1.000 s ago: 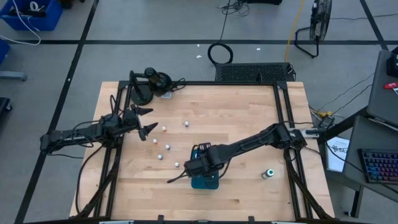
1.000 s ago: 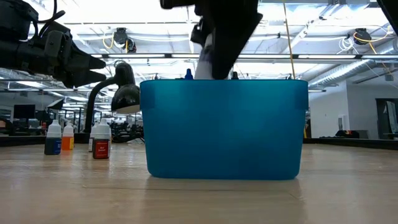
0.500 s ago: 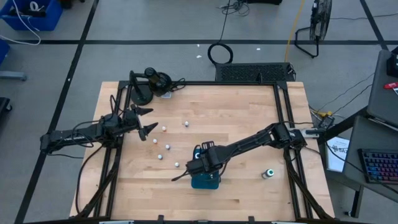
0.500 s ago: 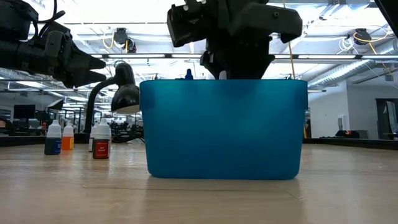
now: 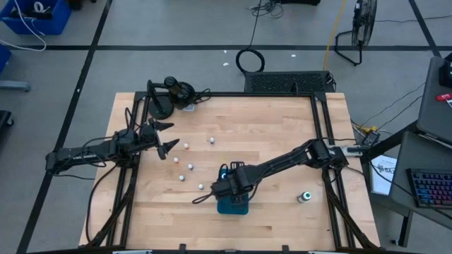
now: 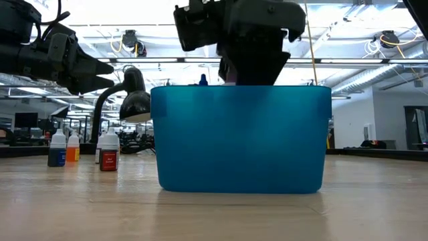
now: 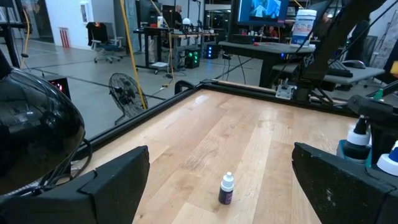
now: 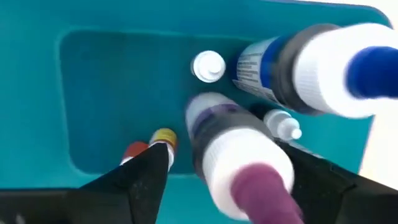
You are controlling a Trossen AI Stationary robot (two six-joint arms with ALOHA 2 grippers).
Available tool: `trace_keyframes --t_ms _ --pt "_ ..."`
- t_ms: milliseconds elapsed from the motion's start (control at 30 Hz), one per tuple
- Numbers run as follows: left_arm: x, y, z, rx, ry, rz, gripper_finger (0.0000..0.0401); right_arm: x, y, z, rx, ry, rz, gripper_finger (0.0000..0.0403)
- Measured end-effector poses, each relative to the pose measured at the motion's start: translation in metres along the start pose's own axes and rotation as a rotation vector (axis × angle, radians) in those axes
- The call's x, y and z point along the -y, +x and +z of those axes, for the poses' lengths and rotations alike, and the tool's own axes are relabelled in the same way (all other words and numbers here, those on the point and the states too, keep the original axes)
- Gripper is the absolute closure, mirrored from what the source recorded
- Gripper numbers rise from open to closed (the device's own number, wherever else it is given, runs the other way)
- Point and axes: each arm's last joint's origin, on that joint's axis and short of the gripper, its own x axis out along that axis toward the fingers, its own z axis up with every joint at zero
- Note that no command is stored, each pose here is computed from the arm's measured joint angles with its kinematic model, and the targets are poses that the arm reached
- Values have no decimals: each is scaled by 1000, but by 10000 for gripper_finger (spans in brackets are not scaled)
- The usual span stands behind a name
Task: Pick & Place food coloring
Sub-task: Put the purple big food coloring bottle into the blue bin, then put the green big food coloring bottle into the blue bin
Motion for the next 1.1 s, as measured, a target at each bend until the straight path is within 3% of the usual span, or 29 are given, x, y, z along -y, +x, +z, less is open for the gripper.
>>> trace_keyframes --t_ms 233,500,867,1100 --pt "0 0 0 0 0 0 11 6 -32 -12 -9 152 29 140" --pt "0 0 0 0 0 0 11 -6 -86 -57 -207 554 81 152" --pt "0 0 0 0 0 0 11 -54 -121 -134 -264 761 -18 152" --pt "0 0 0 0 0 0 11 -45 -117 -190 -292 872 -115 152"
